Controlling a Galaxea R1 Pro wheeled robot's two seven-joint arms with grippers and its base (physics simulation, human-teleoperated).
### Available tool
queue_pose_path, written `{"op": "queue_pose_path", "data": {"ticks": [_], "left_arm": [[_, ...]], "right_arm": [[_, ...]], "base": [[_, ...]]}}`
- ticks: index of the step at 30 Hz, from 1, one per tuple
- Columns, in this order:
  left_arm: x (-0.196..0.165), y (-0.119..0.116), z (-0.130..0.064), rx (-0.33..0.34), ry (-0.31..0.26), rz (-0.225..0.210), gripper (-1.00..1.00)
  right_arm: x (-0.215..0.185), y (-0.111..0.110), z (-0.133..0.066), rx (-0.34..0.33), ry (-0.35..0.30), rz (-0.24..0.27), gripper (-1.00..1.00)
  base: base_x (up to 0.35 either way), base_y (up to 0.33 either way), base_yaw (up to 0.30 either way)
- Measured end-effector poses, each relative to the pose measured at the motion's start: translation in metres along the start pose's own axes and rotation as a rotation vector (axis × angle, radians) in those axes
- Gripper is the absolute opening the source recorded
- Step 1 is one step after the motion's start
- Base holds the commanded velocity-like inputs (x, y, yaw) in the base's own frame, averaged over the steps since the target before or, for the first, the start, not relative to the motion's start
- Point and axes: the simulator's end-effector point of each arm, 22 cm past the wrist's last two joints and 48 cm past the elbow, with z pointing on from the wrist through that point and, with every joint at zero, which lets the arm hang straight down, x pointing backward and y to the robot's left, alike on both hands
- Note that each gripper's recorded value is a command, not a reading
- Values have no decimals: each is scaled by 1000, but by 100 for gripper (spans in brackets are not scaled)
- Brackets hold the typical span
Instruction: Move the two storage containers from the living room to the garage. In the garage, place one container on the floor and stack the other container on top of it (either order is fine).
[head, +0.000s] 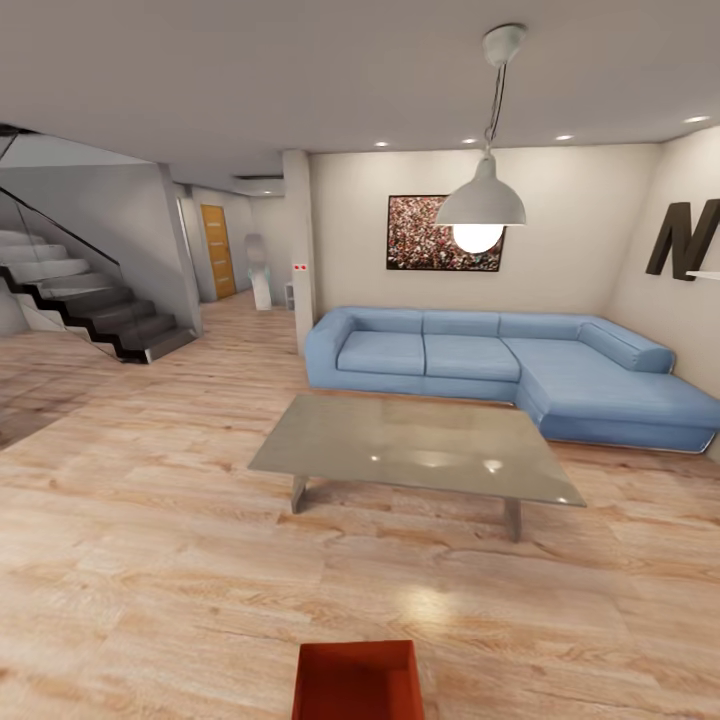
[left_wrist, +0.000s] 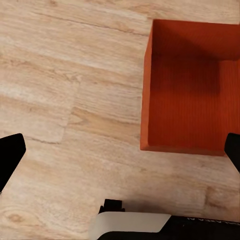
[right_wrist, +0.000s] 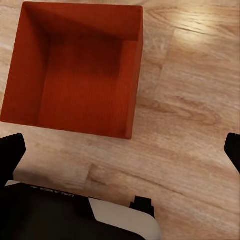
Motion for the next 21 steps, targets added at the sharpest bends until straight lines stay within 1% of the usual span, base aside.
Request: {"op": "queue_pose_path", "data": {"ticks": [9,15,21], "left_arm": [[0,-1,0,1,1,0,100],[0,-1,0,1,1,-1,100],[0,-2,0,2,1,-1,100]], "right_arm": [[0,0,0,0,0,0,100],[0,0,0,0,-1,0,100],[0,0,0,0,0,0,100]], "base": [[35,18,0],[187,-117,0],[36,-24,0]]}}
